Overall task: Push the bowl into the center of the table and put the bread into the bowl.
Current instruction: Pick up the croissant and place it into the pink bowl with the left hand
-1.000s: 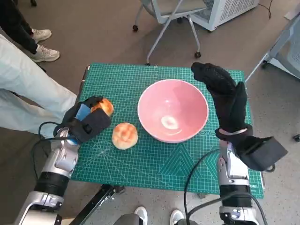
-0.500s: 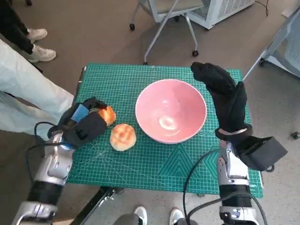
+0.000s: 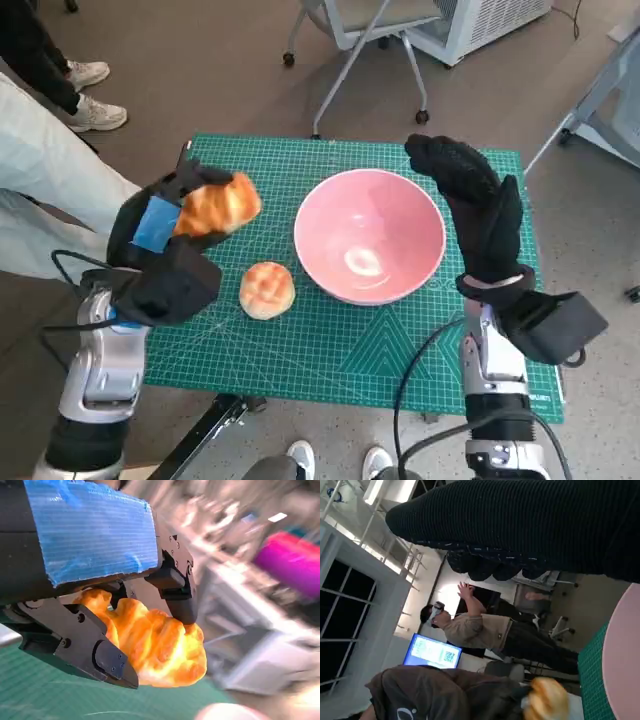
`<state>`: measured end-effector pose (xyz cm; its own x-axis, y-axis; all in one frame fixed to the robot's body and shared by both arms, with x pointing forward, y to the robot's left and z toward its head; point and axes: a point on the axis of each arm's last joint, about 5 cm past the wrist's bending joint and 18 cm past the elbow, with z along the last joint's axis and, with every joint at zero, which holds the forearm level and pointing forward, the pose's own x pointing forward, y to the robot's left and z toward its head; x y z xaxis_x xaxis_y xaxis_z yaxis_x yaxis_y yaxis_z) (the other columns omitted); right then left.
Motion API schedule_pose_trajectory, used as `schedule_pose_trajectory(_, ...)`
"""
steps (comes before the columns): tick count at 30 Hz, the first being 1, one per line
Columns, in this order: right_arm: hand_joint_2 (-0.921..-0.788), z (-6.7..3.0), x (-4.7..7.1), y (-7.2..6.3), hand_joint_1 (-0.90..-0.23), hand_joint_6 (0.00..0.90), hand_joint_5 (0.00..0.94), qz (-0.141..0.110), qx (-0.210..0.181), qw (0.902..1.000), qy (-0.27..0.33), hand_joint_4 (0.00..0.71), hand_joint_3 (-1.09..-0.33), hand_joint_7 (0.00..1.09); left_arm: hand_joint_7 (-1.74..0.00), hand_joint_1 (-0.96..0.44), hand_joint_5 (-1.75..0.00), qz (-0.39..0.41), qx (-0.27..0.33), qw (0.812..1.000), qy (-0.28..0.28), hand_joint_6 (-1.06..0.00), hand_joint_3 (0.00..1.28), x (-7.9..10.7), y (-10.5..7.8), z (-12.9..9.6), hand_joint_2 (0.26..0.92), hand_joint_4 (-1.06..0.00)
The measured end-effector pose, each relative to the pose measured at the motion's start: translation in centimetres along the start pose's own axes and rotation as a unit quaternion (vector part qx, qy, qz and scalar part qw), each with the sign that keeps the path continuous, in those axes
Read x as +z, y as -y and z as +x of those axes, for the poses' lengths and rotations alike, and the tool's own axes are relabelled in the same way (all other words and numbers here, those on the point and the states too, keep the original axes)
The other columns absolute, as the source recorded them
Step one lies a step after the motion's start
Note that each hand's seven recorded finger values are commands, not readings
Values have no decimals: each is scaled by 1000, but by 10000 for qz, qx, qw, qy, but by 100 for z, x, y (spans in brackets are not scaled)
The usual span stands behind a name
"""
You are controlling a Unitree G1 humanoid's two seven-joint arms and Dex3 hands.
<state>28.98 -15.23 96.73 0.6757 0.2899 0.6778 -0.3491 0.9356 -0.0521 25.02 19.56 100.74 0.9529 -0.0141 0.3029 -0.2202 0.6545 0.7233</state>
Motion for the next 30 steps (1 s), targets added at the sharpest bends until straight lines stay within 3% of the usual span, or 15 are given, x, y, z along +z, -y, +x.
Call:
schedule_pose_trajectory(11, -921, -8, -9, 0, -669, 77, 1, -2, -3, 10000, 0, 183, -743, 491, -968, 2, -998, -362, -147, 9925, 1159, -759, 0, 372, 126, 83, 879, -895)
schedule_pose_trajectory(16, -921, -10, -7, 5, -666, 79, 0, -8, -11, 10000, 4, 181, -744, 492, -967, 2, -981, -395, -125, 9901, 1345, -766, 3, 438, 123, 110, 874, -903)
schedule_pose_trajectory(25, -921, -23, 7, 23, -652, 84, 0, 4, -43, 10000, 38, 180, -750, 498, -1001, 1, -997, -12, -838, 9754, 2039, -738, 9, 810, 399, 293, 882, -883)
schedule_pose_trajectory(30, -921, -33, 23, 36, -650, 84, 0, -23, -64, 10000, 70, 179, -751, 499, -1025, 1, -1037, 46, -1156, 9691, 2180, -704, 11, 864, 548, 372, 895, -858)
